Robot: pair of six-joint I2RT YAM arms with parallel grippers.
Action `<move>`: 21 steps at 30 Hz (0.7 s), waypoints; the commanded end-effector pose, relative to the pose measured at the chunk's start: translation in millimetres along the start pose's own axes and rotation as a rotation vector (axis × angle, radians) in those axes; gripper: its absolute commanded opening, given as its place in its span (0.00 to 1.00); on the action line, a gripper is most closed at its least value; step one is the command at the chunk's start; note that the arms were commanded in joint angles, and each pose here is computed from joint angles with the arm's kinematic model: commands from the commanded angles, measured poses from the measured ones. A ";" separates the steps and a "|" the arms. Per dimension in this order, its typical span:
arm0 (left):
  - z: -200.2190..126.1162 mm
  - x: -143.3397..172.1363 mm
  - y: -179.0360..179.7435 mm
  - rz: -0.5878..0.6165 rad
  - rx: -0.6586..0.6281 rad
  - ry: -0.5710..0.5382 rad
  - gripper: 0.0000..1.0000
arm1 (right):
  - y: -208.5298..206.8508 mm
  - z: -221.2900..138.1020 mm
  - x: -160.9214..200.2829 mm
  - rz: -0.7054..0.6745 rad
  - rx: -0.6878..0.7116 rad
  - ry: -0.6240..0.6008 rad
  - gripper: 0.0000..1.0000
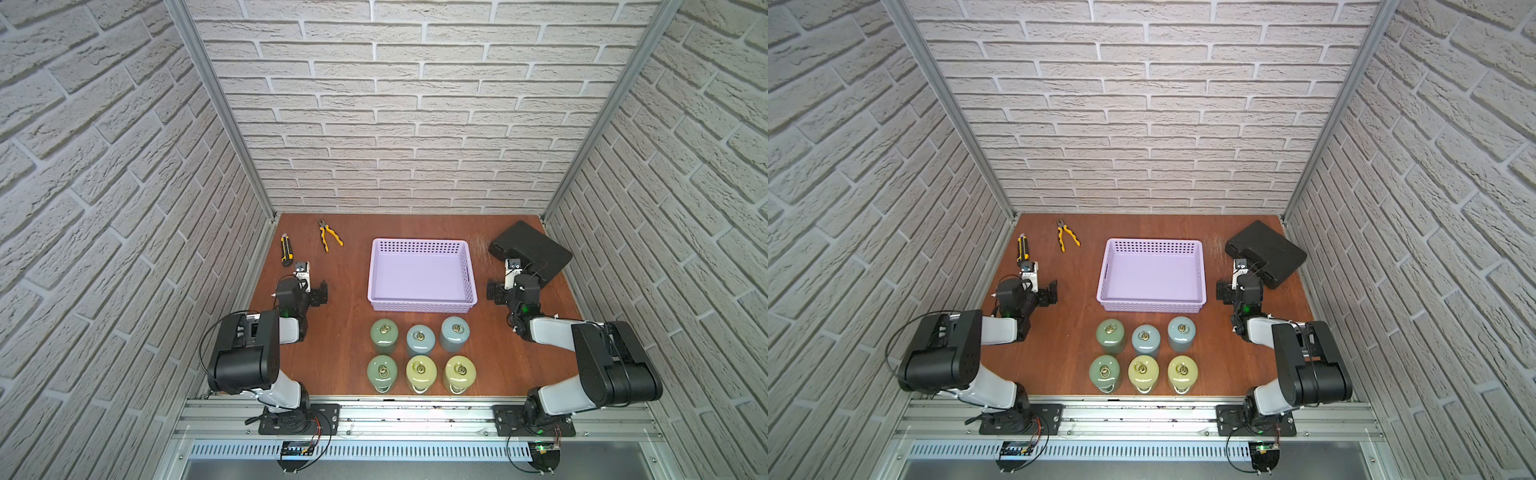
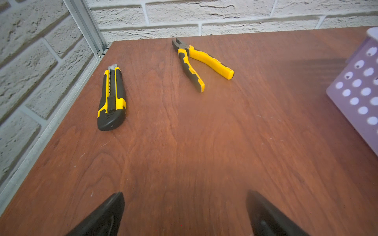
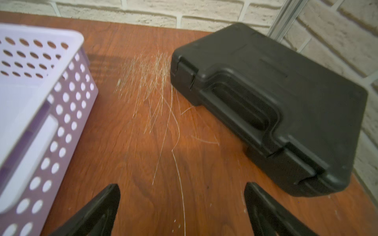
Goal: Take the tea canister out of the basket
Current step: Reset both arms
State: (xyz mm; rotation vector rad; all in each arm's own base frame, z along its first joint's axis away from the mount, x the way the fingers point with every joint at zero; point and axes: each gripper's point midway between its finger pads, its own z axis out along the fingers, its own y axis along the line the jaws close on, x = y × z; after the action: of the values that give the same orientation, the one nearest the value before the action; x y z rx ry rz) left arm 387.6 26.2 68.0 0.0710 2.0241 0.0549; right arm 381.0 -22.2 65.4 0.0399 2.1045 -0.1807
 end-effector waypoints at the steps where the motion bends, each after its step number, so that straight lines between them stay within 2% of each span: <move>1: -0.5 -21.4 1.6 0.017 -0.007 -0.075 0.98 | 3.1 -1.2 -34.4 0.024 -0.033 -0.142 0.99; 21: -0.5 -21.0 1.4 0.017 -0.007 -0.073 0.98 | 2.0 -2.9 -32.6 0.027 -0.025 -0.162 0.99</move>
State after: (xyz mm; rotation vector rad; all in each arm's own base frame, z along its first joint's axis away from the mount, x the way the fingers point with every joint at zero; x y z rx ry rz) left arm 388.0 26.3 68.8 0.0708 2.0203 0.0558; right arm 393.8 -18.3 84.4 0.0341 1.9908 -0.1445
